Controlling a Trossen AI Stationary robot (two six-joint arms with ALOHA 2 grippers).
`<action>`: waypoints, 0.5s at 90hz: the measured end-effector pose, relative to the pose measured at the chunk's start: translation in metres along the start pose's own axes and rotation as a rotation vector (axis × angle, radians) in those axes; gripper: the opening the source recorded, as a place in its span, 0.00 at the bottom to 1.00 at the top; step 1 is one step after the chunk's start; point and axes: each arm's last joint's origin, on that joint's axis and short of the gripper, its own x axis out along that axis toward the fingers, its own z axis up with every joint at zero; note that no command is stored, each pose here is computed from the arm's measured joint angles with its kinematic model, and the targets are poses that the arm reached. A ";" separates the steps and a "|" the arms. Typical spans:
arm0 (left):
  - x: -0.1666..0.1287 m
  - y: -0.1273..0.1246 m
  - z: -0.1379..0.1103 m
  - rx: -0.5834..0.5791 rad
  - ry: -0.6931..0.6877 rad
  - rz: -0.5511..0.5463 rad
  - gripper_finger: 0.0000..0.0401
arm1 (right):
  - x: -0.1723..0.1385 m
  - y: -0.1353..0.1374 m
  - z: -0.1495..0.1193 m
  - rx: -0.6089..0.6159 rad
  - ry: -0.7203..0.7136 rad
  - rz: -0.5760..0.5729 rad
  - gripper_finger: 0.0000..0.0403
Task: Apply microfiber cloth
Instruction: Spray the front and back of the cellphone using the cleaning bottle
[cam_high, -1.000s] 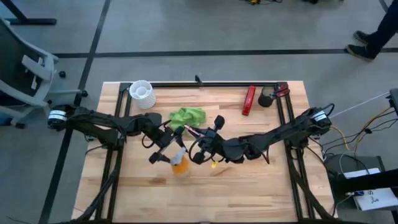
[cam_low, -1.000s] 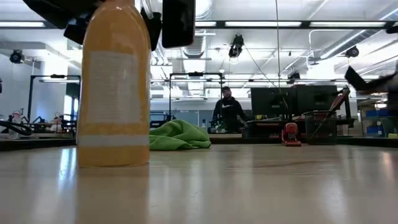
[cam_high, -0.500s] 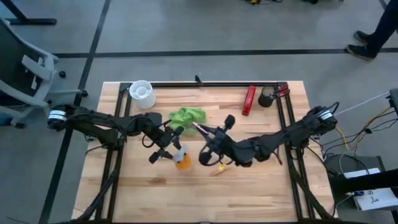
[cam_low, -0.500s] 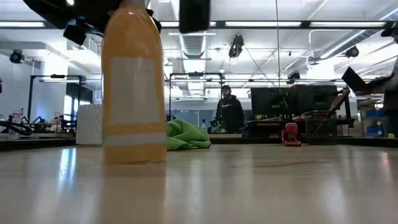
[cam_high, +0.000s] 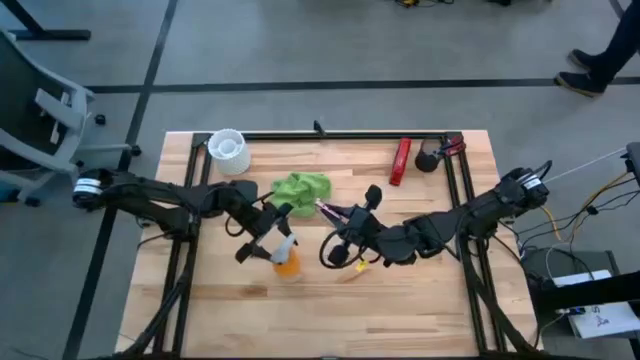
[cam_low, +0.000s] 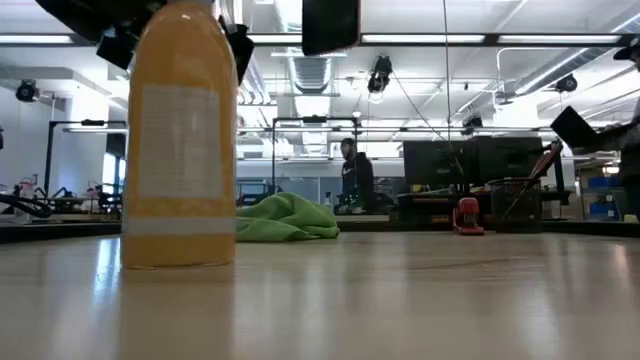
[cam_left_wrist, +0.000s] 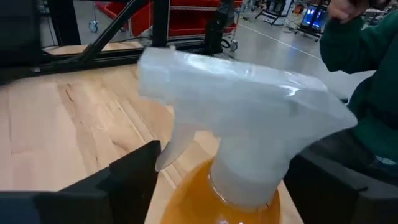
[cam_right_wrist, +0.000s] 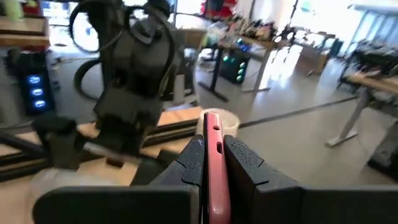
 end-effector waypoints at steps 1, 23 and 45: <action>-0.001 0.000 0.000 -0.002 0.002 0.000 0.77 | 0.001 0.000 0.000 -0.001 0.002 0.004 0.04; -0.014 -0.010 0.002 -0.038 0.026 0.000 0.80 | 0.027 -0.014 -0.012 -0.025 0.045 0.001 0.04; -0.025 -0.019 0.012 -0.034 -0.031 -0.007 0.79 | 0.052 -0.025 -0.018 -0.067 0.060 0.046 0.04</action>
